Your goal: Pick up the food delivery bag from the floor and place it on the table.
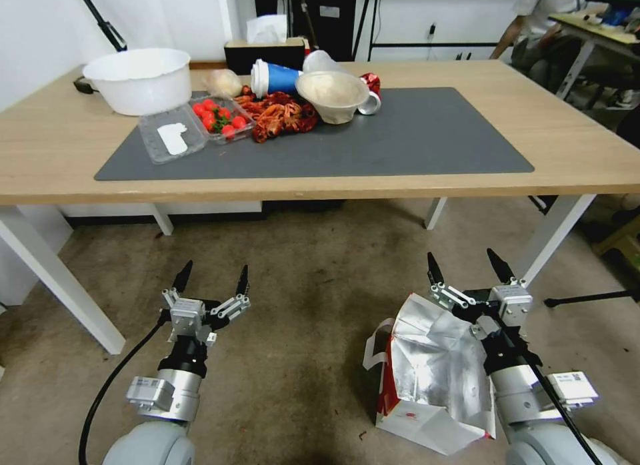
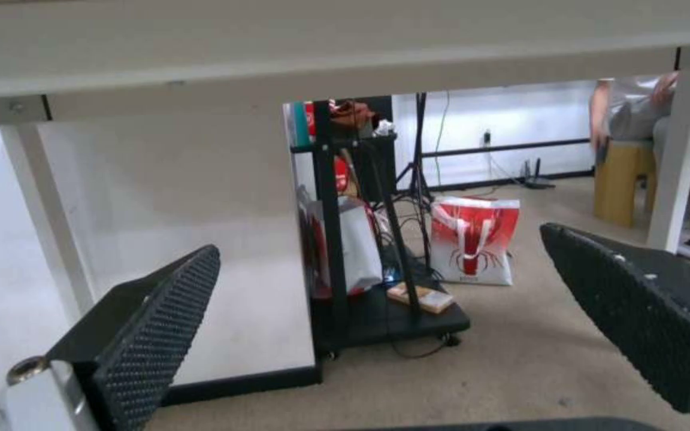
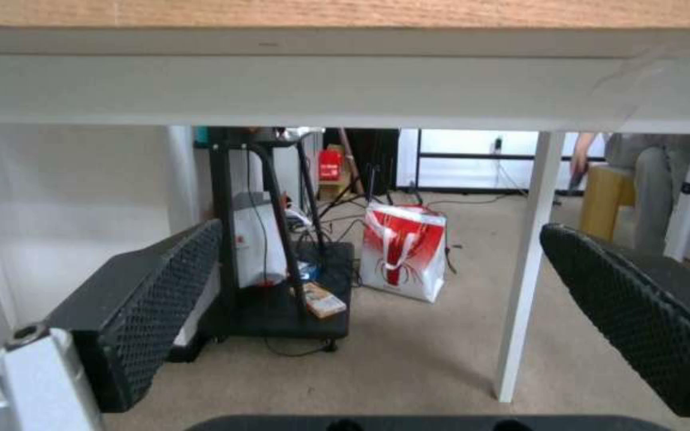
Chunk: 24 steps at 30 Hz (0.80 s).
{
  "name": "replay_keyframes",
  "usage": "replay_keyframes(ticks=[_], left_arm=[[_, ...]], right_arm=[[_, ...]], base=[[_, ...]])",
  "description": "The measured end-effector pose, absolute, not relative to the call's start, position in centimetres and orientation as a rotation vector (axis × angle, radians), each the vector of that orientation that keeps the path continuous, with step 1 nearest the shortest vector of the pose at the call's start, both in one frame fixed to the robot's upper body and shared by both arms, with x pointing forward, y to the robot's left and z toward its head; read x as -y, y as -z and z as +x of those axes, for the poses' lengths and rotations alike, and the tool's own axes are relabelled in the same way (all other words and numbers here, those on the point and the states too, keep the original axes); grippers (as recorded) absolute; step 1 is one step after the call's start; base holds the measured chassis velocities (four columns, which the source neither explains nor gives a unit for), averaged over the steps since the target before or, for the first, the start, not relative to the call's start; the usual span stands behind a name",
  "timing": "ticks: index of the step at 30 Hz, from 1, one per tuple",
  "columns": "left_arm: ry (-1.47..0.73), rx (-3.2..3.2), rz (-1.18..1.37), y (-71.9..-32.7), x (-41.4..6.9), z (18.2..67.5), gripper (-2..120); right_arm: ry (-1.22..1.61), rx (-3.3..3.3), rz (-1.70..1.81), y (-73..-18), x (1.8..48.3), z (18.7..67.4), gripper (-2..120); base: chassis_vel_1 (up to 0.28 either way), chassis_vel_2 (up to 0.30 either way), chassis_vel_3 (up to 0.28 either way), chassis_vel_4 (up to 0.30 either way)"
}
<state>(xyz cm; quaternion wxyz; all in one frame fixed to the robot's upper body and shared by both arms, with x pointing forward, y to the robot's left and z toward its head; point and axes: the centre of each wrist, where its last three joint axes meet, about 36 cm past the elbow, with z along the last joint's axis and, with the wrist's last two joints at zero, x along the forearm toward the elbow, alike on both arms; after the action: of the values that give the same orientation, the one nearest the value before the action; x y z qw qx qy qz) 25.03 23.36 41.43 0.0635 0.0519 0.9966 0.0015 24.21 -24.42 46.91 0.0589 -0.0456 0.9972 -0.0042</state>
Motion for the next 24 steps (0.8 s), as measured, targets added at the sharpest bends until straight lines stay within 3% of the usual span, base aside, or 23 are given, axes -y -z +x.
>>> replay_keyframes(ticks=[24], left_arm=[[-0.007,-3.010,0.160,-41.43,-23.35,24.94,100]], right_arm=[[-0.002,-3.021,-0.137,-47.03,24.38,24.32,100]], base=[[0.000,0.000,0.000,0.000]])
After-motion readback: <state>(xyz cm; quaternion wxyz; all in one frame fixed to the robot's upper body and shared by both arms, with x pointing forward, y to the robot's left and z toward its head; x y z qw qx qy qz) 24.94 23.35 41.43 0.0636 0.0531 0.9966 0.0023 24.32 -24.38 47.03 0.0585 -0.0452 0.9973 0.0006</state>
